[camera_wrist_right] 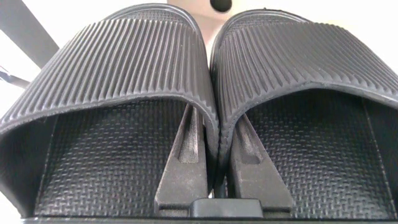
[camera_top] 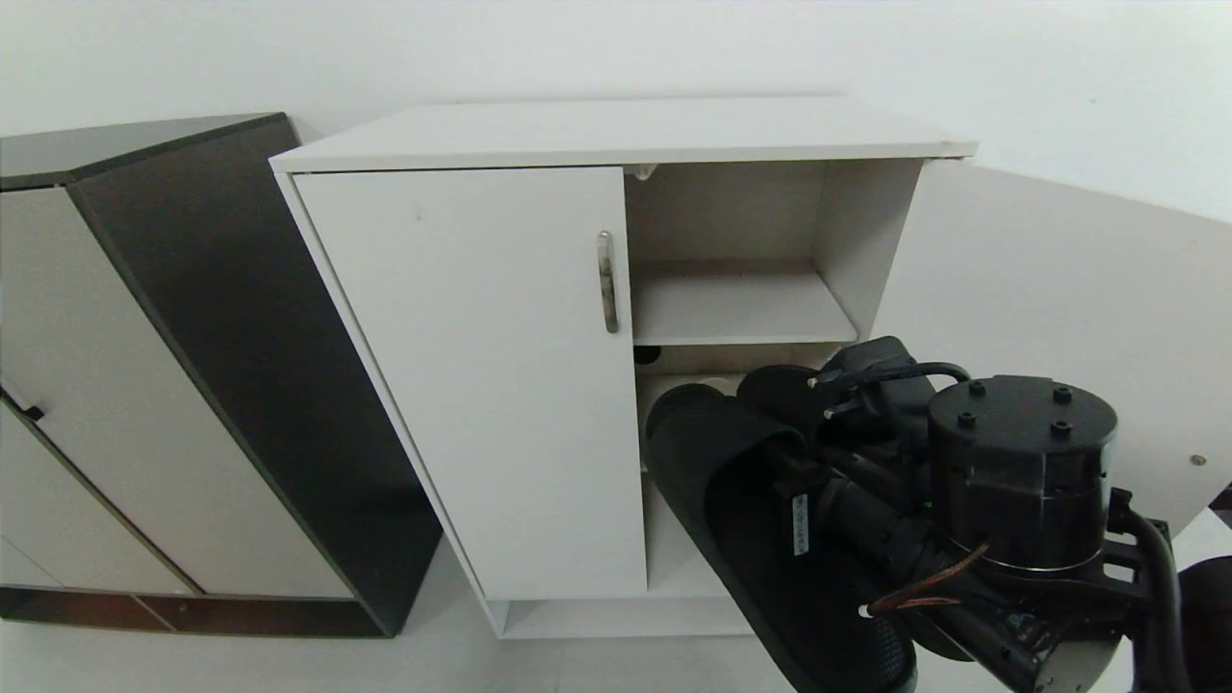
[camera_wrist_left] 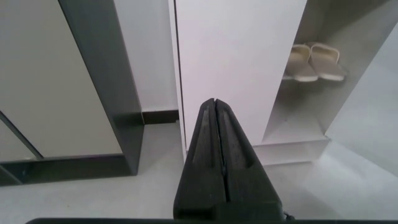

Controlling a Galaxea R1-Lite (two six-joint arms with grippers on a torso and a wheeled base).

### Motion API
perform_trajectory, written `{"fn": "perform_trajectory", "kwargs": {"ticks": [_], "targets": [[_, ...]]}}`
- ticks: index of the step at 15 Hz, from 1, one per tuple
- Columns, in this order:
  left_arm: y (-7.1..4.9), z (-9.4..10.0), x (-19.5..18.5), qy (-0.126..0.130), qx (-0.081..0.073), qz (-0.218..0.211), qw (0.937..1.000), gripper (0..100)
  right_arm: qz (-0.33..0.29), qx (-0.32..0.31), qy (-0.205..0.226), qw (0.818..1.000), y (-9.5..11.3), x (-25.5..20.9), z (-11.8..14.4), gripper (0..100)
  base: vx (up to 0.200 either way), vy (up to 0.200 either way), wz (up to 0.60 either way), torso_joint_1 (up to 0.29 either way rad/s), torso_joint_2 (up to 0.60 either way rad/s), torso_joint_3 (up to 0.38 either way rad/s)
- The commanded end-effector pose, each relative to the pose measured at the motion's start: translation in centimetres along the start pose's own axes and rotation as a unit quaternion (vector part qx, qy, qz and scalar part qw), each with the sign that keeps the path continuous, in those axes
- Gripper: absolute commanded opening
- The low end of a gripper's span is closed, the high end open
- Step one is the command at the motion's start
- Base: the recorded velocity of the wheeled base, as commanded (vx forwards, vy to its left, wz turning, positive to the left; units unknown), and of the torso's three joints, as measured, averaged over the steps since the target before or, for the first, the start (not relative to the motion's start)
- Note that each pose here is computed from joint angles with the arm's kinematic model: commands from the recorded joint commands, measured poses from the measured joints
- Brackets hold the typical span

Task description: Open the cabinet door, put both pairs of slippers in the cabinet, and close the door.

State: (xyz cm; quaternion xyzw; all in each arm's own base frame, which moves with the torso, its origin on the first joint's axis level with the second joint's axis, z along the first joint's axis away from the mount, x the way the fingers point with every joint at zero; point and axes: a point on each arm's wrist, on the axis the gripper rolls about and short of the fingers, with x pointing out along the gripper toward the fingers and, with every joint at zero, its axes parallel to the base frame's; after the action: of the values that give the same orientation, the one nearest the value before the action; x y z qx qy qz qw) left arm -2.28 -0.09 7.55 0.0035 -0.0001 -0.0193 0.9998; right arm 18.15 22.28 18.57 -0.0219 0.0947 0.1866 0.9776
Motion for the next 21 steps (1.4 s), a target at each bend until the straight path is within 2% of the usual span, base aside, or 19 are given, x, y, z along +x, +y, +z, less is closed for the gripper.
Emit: {"fn": "perform_trajectory", "kwargs": {"ticks": [1,4,8,11,13,14,16,19,21], "targets": [[0.0,0.0,0.0,0.0,0.0,0.0,1.0,0,0.0,0.0,0.001,1.0,0.0,0.0,0.0,0,0.0,0.0,0.0,-0.041,0.45,0.383],[0.0,0.0,0.0,0.0,0.0,0.0,1.0,0,-0.001,-0.001,0.002,1.0,0.0,0.1,-0.1,0,0.0,0.0,0.0,-0.02,0.32,0.302],[0.0,0.0,0.0,0.0,0.0,0.0,1.0,0,-0.004,-0.002,0.003,1.0,0.0,0.4,-0.3,0,0.0,0.0,0.0,0.0,0.05,0.038],[0.0,0.0,0.0,0.0,0.0,0.0,1.0,0,-0.028,-0.031,-0.009,0.999,0.2,1.2,-0.9,0,0.0,0.0,0.0,0.0,0.0,0.0],[0.0,0.0,0.0,0.001,0.001,-0.001,1.0,0,-0.129,-0.023,-0.026,0.991,1.4,3.7,0.0,0,0.0,0.0,0.0,0.0,0.0,0.0],[0.0,0.0,0.0,0.001,0.001,-0.001,1.0,0,-0.147,-0.012,-0.033,0.988,2.0,4.6,0.6,0,0.0,0.0,0.0,0.0,0.0,0.0],[0.0,0.0,0.0,0.0,0.001,-0.001,1.0,0,-0.153,-0.007,-0.022,0.988,2.4,5.0,2.2,0,0.0,0.0,0.0,0.0,0.0,0.0],[0.0,0.0,0.0,0.0,0.001,-0.001,1.0,0,-0.184,0.035,-0.011,0.982,2.8,5.3,6.0,0,0.0,0.0,0.0,0.0,0.0,0.0],[0.0,0.0,0.0,0.0,0.001,-0.001,1.0,0,-0.191,0.036,-0.001,0.981,2.6,5.4,6.4,0,0.0,0.0,0.0,0.0,0.0,0.0]]}}
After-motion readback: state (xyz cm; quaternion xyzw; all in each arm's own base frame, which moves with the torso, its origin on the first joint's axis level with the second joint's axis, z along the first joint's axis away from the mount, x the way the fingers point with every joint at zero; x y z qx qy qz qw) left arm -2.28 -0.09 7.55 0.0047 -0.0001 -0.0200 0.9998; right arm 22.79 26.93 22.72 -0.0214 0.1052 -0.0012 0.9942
